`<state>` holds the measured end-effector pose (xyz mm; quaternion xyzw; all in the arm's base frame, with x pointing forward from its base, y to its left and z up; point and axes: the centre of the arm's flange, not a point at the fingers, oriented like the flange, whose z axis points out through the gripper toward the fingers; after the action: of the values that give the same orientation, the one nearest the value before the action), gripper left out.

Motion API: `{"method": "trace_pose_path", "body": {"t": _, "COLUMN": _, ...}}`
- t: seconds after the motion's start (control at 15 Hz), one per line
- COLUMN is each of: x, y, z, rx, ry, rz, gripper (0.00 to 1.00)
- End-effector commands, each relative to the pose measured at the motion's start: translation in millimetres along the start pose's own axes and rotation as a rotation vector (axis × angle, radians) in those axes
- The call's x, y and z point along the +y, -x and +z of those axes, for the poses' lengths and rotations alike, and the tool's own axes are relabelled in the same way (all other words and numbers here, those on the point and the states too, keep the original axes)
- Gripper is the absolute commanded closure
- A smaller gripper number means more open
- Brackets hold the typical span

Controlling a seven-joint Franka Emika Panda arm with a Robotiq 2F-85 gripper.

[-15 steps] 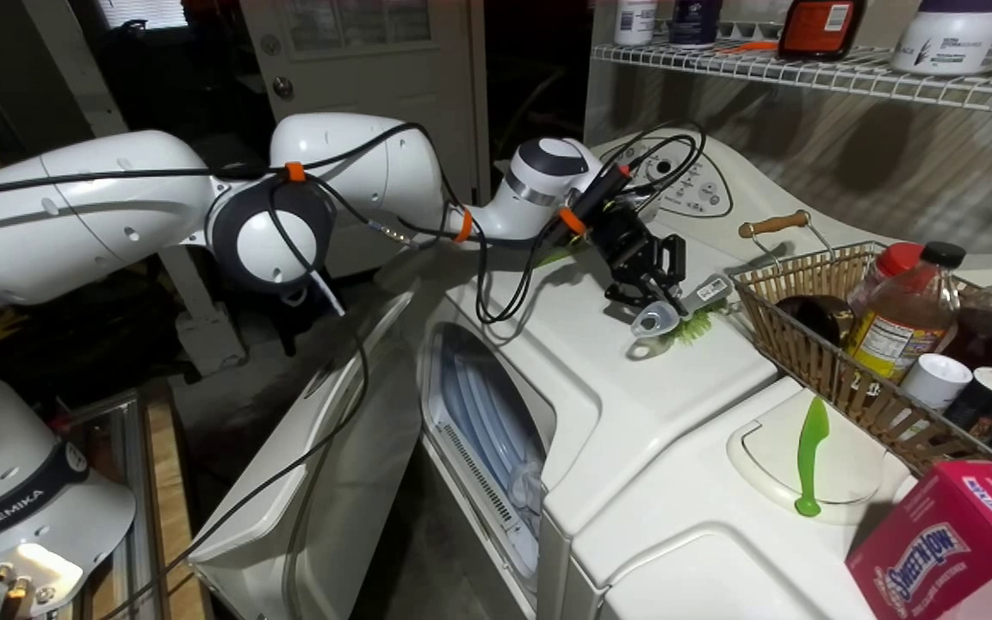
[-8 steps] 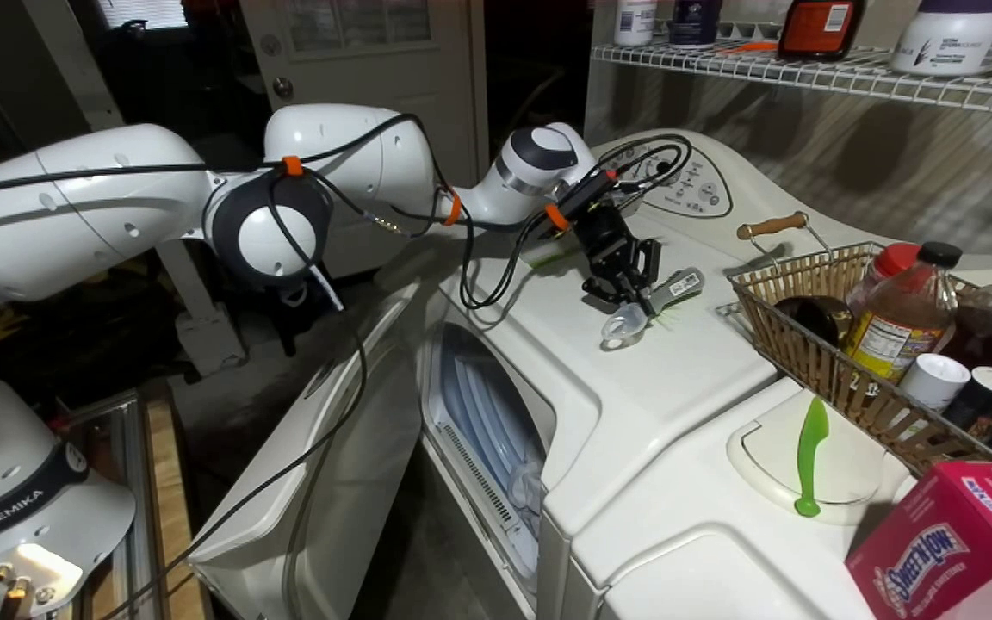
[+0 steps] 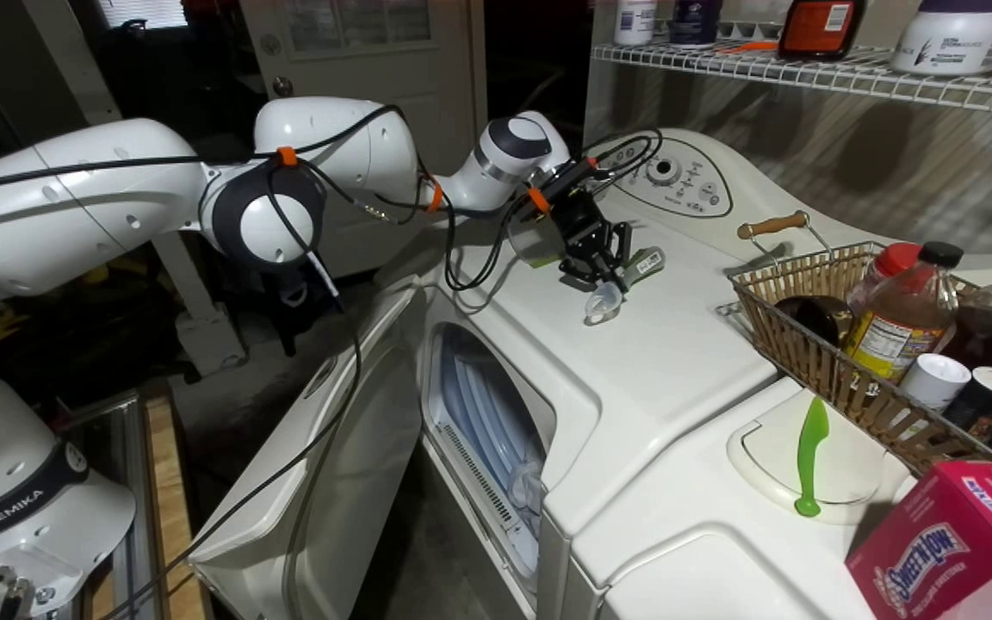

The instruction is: Use the green brush to sweep the top of the machine on the left.

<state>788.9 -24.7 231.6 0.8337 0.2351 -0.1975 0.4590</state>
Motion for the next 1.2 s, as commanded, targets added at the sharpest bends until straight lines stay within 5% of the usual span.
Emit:
{"method": "trace_pose_path", "body": {"t": 0.0, "x": 5.2, "y": -66.7, "z": -33.4, "rx": 0.058, "ry": -0.043, "rz": -0.146, "gripper": 0.97}}
{"method": "trace_pose_path", "body": {"t": 0.33, "x": -3.8, "y": -71.4, "z": -53.1, "rx": 0.076, "ry": -0.012, "rz": -0.202, "gripper": 0.97}}
{"method": "trace_pose_path", "body": {"t": 1.13, "x": 91.4, "y": -23.9, "z": -121.2, "rx": -0.004, "ry": 0.437, "rz": 0.031, "gripper": 0.97}}
